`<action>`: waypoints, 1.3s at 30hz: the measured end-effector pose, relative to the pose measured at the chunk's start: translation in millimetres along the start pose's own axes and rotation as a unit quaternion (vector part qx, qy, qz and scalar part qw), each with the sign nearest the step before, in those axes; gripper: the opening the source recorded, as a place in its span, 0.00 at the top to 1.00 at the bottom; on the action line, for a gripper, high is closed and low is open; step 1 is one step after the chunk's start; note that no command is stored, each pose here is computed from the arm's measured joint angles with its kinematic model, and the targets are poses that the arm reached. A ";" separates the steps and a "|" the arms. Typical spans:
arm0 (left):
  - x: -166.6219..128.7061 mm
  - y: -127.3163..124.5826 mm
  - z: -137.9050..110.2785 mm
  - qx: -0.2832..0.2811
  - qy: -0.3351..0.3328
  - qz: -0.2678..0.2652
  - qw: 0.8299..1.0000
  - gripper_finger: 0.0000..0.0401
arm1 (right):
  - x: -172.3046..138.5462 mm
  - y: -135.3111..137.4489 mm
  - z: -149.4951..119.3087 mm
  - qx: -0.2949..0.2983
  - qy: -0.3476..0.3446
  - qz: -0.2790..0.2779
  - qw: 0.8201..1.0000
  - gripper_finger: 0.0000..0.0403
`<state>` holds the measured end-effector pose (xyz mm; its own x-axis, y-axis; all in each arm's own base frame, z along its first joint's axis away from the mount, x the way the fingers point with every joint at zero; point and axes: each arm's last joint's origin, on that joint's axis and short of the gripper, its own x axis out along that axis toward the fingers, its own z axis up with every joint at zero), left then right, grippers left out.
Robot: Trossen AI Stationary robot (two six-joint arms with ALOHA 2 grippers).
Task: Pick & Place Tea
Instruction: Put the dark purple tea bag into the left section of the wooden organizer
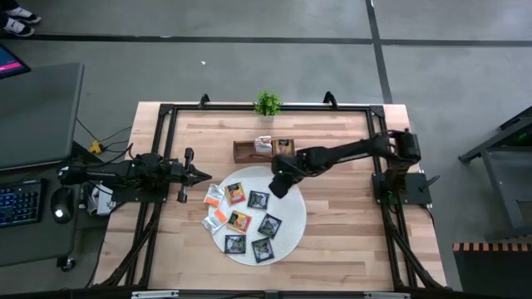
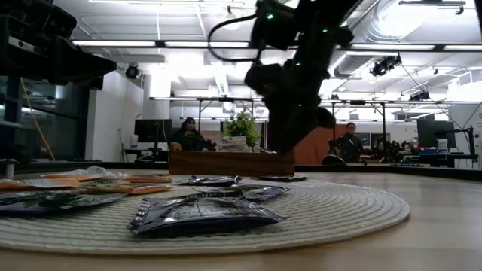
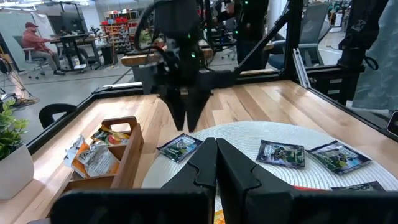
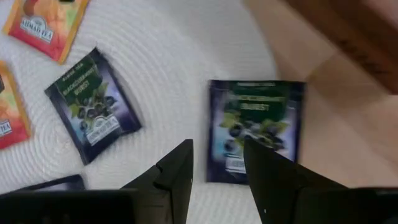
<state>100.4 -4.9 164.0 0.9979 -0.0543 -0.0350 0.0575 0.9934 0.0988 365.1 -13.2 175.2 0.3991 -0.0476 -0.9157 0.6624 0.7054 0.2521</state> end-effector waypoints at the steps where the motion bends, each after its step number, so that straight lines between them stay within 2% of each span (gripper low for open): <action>1: 0.0 0.0 0.0 0.000 0.000 0.000 1.000 1.00 | 2.8 1.6 2.0 -0.002 0.007 -0.002 1.000 0.66; 9: 0.0 0.0 0.0 0.000 0.000 0.000 1.000 1.00 | 5.1 0.5 4.9 0.001 0.027 -0.045 0.999 0.58; 19: 0.0 0.0 0.0 0.000 0.000 0.000 1.000 1.00 | 4.6 0.6 4.0 0.004 0.039 -0.040 0.998 0.42; 31: 0.0 0.0 0.0 0.000 0.000 0.000 1.000 1.00 | 15.0 4.4 16.3 -0.033 0.082 -0.092 0.992 0.41; 39: 0.0 0.0 0.0 0.000 0.000 0.000 1.000 1.00 | 17.6 5.3 19.9 -0.030 0.091 -0.091 0.991 0.41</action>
<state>100.4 -4.8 163.9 0.9979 -0.0542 -0.0354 0.0575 0.9935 0.0985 388.3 -24.3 166.6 0.1515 -0.0528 -0.9871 0.6716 0.7382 0.0636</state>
